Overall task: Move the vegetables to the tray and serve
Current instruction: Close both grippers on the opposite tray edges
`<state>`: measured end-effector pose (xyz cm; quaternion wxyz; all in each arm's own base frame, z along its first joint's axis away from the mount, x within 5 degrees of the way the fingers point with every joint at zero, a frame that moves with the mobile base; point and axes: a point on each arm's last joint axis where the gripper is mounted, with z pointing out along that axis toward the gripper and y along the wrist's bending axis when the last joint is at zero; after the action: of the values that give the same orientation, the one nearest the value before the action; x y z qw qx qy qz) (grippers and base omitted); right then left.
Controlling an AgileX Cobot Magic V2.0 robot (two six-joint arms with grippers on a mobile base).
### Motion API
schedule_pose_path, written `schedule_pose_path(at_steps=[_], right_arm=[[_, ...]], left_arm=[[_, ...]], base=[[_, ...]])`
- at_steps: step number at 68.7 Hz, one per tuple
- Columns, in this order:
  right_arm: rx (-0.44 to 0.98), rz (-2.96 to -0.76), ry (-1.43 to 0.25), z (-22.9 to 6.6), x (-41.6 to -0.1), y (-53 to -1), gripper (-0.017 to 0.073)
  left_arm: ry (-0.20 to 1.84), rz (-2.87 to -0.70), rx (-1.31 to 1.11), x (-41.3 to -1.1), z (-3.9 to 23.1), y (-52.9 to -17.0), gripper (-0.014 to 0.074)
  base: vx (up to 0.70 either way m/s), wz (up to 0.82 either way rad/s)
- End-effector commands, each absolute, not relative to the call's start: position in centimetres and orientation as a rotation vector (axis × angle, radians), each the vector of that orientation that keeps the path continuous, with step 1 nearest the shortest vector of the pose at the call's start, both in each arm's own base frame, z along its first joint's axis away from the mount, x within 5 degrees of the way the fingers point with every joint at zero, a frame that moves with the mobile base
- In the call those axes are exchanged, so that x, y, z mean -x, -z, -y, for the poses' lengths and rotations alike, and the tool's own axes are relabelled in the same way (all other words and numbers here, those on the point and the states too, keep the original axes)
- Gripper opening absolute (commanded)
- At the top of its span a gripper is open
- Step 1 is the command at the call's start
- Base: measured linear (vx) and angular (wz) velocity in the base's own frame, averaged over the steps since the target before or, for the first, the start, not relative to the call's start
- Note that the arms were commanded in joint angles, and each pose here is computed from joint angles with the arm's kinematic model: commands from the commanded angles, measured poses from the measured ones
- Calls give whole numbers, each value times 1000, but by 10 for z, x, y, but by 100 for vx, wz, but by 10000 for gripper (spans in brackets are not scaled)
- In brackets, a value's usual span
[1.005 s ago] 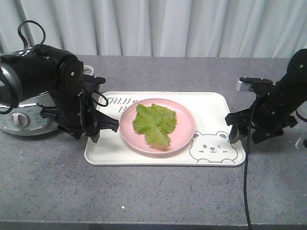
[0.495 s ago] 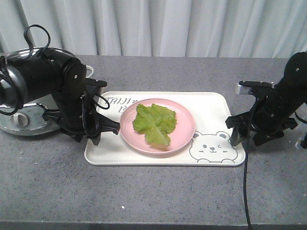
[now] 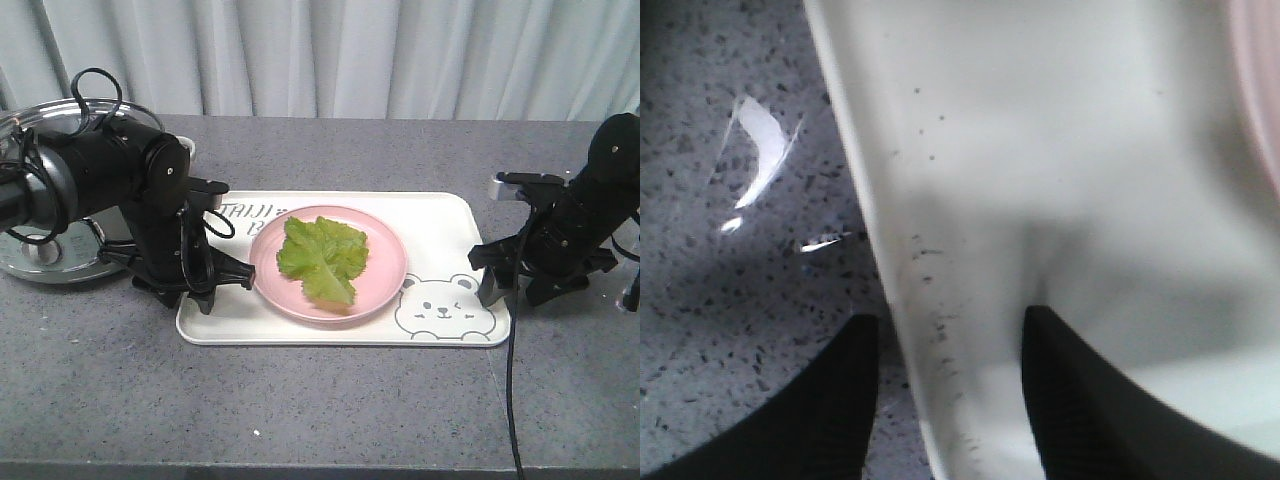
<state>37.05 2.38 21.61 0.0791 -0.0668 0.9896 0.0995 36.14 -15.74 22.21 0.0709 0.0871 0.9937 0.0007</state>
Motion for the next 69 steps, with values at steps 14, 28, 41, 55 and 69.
schedule_pose_path(at_steps=[14,28,41,55,69], right_arm=[[174,-2869,-323,-24,-372,-240,426],[185,-2952,-346,-25,-374,-221,307],[228,-2976,-373,-26,-375,-213,150],[240,-2947,-454,-31,-376,-215,29],[233,-2942,-484,-33,-376,-216,0]], left_arm=[[67,-2938,-248,-361,161,-240,324],[84,-2951,-254,-360,162,-240,317],[88,-2959,-265,-359,162,-240,210],[142,-2962,-323,-357,166,-240,12],[230,-2956,-360,-356,171,-243,-7]], base=[[0,0],[0,0],[0,0],[0,0],[0,0]])
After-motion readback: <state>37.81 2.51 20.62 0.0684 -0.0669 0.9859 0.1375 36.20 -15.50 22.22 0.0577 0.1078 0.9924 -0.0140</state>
